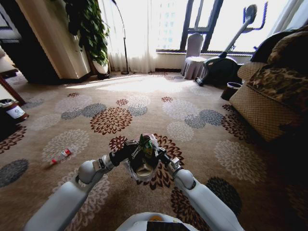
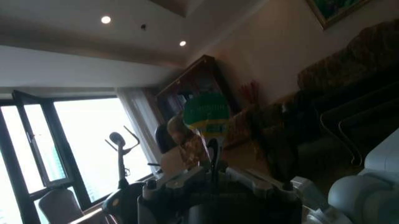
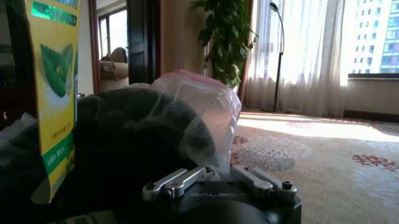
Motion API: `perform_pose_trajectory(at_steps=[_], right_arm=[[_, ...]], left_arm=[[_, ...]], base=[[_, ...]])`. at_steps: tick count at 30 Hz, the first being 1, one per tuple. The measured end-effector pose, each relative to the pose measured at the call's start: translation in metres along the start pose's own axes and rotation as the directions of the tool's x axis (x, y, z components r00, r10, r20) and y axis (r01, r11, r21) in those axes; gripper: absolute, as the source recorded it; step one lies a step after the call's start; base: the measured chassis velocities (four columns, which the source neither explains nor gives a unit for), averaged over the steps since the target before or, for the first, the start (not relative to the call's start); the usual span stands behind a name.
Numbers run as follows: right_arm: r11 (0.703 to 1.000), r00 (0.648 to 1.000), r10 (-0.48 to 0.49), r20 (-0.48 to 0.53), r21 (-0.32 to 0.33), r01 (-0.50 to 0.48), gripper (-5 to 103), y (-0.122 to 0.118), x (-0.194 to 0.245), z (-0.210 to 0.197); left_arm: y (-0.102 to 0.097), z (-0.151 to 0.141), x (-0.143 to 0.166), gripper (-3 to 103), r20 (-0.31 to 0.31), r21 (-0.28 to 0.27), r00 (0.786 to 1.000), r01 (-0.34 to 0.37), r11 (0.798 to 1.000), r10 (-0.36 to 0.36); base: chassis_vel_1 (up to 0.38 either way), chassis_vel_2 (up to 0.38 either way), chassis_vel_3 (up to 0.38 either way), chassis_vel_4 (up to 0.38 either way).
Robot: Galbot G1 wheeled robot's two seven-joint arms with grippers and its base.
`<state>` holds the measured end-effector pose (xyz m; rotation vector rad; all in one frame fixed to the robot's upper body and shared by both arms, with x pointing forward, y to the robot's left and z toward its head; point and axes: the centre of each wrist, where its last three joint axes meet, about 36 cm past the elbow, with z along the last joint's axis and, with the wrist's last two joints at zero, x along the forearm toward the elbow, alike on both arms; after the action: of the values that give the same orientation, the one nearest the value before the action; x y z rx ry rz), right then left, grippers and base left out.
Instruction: Pick up the trash from the ground and place it into the trash bin.
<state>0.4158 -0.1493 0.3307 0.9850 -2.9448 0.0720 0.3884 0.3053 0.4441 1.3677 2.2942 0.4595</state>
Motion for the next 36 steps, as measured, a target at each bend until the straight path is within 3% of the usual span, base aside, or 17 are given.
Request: perform_pose_trajectory(at_steps=[1, 3, 9, 18, 23, 24, 26, 27, 28, 30, 31, 32, 33, 35, 36], right_arm=[[1.0, 1.0, 0.003, 0.001, -0.002, -0.003, 0, -0.002, 0.001, -0.001], [1.0, 1.0, 0.007, 0.002, -0.008, -0.007, 0, -0.003, 0.001, -0.002], [1.0, 1.0, 0.011, 0.005, -0.015, -0.011, 0, -0.006, 0.002, -0.003], [1.0, 1.0, 0.021, 0.002, -0.014, -0.021, 0, -0.01, 0.006, -0.003], [0.999, 1.0, 0.03, 0.001, -0.017, -0.03, 0, -0.012, 0.008, -0.003], [0.999, 0.999, 0.034, -0.001, -0.027, -0.034, 0, -0.014, 0.009, -0.003], [0.999, 0.999, 0.036, -0.001, -0.034, -0.036, 0, -0.014, 0.01, -0.003], [0.998, 0.999, 0.042, -0.009, -0.04, -0.042, 0, -0.016, 0.011, -0.005], [0.998, 0.999, 0.042, -0.009, -0.04, -0.042, 0, -0.016, 0.011, -0.005], [0.998, 0.998, 0.052, -0.022, -0.045, -0.053, 0, -0.019, 0.013, -0.006], [0.997, 0.998, 0.064, -0.027, -0.049, -0.065, 0, -0.023, 0.017, -0.004], [0.996, 0.997, 0.072, -0.029, -0.048, -0.073, 0, -0.026, 0.019, -0.003], [0.996, 0.997, 0.072, -0.029, -0.048, -0.073, 0, -0.026, 0.019, -0.003], [0.995, 0.995, 0.093, -0.022, -0.042, -0.094, 0, -0.035, 0.026, -0.002], [0.995, 0.995, 0.093, -0.022, -0.042, -0.094, 0, -0.035, 0.026, -0.002]], left_arm=[[0.001, 0.004, 0.002, -3, -0.017, -0.016, 1.0, -0.006, 1.0, 0.005], [0.005, 0.012, 0.005, 8, -0.05, -0.056, 0.999, -0.009, 0.998, 0.006], [0.004, 0.024, 0.007, 24, -0.072, -0.083, 0.997, 0.003, 0.997, -0.009], [-0.009, 0.034, 0.012, 61, -0.056, -0.037, 0.998, 0.001, 0.999, -0.003], [-0.011, 0.028, 0.01, 72, -0.031, -0.007, 0.999, 0.027, 1.0, -0.027], [-0.011, 0.026, 0.011, 83, -0.022, 0.004, 0.999, 0.043, 0.999, -0.043], [-0.012, 0.025, 0.011, 88, -0.013, 0.017, 0.998, 0.066, 0.998, -0.066], [-0.015, 0.022, 0.009, 93, 0.004, 0.05, 0.988, 0.153, 0.987, -0.153], [-0.015, 0.022, 0.009, 93, 0.004, 0.05, 0.988, 0.153, 0.987, -0.153], [-0.02, 0.017, 0.003, 97, 0.023, 0.103, 0.957, 0.286, 0.953, -0.29], [-0.022, 0.01, -0.005, 99, 0.017, 0.173, 0.892, 0.442, 0.88, -0.451], [-0.02, 0.007, -0.009, 100, 0.0, 0.204, 0.845, 0.524, 0.827, -0.535], [-0.02, 0.007, -0.009, 100, 0.0, 0.204, 0.845, 0.524, 0.827, -0.535], [-0.009, 0.005, -0.014, 100, -0.085, 0.238, 0.714, 0.692, 0.682, -0.695], [-0.009, 0.005, -0.014, 100, -0.085, 0.238, 0.714, 0.692, 0.682, -0.695]], base=[[0.0, 0.0, 0.0, 0.0], [0.0, 0.0, 0.0, 0.0], [0.0, 0.0, 0.0, 0.0], [0.0, 0.0, 0.0, 0.0], [0.0, 0.0, 0.0, 0.0], [0.0, 0.0, 0.0, 0.0], [0.0, 0.0, 0.0, 0.0], [0.0, 0.0, 0.0, 0.0], [0.0, 0.0, 0.0, 0.0], [0.0, 0.0, 0.0, 0.0], [0.0, 0.0, 0.0, 0.0], [0.0, 0.0, 0.0, 0.0], [0.0, 0.0, 0.0, 0.0], [0.0, 0.0, 0.0, 0.0], [0.0, 0.0, 0.0, 0.0]])
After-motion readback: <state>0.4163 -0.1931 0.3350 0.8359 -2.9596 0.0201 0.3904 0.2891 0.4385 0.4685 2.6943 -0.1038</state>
